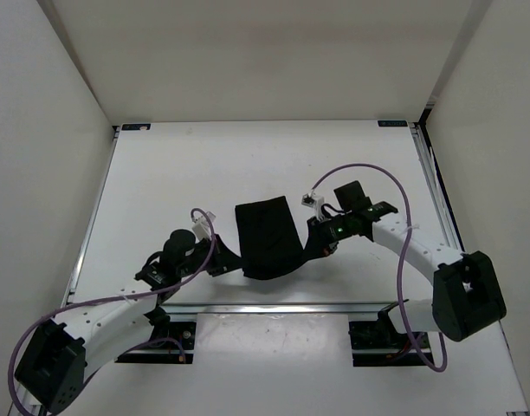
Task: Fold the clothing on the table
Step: Fold the skirt
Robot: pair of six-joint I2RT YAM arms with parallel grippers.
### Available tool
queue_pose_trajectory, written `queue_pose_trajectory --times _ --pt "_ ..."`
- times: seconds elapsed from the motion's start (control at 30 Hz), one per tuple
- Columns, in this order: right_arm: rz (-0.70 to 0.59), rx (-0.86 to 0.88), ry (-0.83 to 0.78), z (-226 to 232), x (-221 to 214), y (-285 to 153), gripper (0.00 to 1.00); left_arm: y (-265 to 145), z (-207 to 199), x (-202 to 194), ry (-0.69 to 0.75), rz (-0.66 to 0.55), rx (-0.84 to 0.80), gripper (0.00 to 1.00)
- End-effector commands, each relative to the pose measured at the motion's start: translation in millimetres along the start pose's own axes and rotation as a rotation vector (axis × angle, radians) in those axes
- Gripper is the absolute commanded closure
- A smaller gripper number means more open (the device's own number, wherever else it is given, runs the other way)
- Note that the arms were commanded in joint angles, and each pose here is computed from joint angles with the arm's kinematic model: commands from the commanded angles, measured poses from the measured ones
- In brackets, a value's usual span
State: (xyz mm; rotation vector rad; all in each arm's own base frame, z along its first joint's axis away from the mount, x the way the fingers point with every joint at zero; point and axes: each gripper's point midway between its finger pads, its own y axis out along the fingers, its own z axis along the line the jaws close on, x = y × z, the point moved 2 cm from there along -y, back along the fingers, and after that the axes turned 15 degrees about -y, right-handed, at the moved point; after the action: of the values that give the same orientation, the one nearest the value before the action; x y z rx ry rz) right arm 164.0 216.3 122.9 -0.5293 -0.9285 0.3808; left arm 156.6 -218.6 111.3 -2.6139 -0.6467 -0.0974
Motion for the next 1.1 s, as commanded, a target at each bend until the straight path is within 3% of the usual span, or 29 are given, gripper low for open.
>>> queue_pose_trajectory --times 0.0,0.37,0.7,0.9,1.07 --pt "-0.063 0.033 -0.027 3 29 -13 1.0 -3 -34 17 -0.01 -0.024 -0.086 1.0" --pt "-0.141 0.107 0.055 -29 85 -18 1.0 14 -90 56 -0.087 -0.059 -0.197 1.0" --pt "-0.204 0.133 0.08 -72 117 -18 1.0 20 -86 83 -0.182 -0.116 -0.21 1.0" --pt "-0.192 0.06 0.074 -79 107 -19 1.0 16 -75 82 -0.205 -0.143 -0.189 1.0" --pt "-0.193 -0.029 -0.028 -65 94 -23 1.0 9 -64 65 -0.212 -0.135 -0.167 1.0"
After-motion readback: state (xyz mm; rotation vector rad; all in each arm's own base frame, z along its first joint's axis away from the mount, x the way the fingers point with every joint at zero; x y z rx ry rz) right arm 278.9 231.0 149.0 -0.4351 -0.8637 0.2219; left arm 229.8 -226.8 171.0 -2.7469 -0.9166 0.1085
